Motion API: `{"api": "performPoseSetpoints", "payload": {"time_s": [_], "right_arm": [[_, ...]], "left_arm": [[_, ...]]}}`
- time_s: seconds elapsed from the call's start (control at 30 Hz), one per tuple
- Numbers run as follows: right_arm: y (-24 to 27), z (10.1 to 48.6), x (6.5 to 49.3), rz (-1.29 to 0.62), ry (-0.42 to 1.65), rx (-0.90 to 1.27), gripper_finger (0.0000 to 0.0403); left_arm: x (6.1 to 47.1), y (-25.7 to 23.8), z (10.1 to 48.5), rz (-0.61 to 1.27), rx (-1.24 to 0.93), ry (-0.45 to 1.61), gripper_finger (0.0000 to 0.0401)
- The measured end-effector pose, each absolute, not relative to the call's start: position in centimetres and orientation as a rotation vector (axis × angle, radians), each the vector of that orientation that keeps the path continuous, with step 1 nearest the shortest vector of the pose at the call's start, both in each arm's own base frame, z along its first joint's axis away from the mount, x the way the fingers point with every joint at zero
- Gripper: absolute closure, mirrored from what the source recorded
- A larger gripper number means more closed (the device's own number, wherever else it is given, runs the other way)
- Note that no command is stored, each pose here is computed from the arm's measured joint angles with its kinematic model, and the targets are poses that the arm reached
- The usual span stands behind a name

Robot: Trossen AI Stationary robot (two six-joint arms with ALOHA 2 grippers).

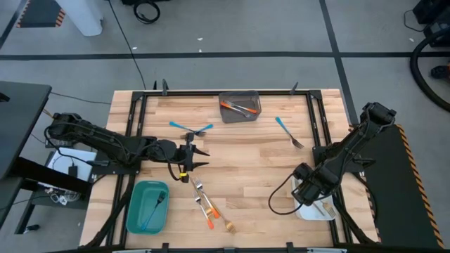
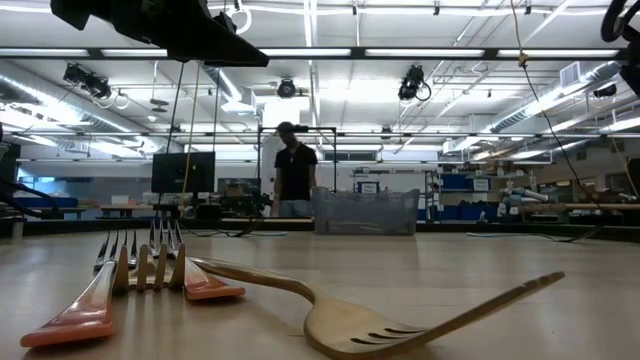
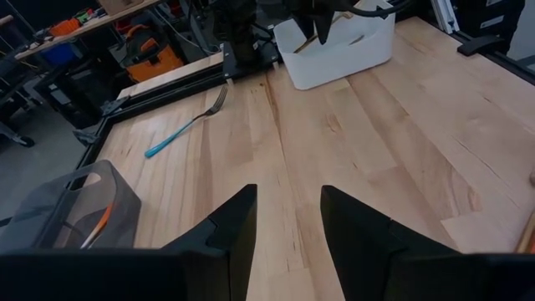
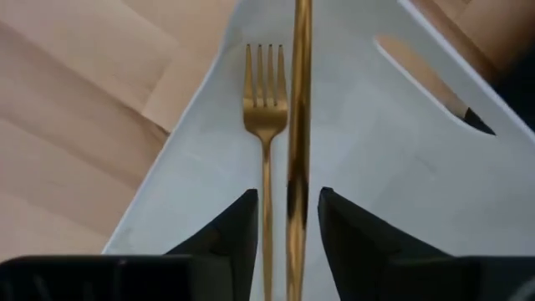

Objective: Sort silverware by color (type)
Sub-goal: Put the gold fork into the white bin

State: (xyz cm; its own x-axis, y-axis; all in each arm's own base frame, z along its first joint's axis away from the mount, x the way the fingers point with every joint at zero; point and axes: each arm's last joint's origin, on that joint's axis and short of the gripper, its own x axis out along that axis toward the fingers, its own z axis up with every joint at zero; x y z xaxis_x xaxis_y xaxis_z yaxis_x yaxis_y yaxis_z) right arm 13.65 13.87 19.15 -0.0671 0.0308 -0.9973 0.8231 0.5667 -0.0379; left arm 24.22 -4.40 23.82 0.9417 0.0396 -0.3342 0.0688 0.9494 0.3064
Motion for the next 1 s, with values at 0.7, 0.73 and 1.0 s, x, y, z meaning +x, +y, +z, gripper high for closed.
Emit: {"api": "performPoseSetpoints", "payload": {"time_s": [0.7, 0.73, 1.0], "right_arm": [[13.6, 19.9, 13.7, -0.840, 1.436, 0.755, 0.0378], [13.6, 20.1, 13.8, -0.840, 1.434, 0.756, 0.0377], [13.9, 21.1, 13.9, -0.830, 1.444, 0.767, 0.0361]], "left_arm": [[24.2, -4.4, 23.8, -0.015, 0.321, 0.345, 0.0259], [24.2, -4.4, 23.8, -0.015, 0.321, 0.345, 0.0259], [24.2, -4.4, 23.8, -0.015, 0.320, 0.345, 0.0259]]}}
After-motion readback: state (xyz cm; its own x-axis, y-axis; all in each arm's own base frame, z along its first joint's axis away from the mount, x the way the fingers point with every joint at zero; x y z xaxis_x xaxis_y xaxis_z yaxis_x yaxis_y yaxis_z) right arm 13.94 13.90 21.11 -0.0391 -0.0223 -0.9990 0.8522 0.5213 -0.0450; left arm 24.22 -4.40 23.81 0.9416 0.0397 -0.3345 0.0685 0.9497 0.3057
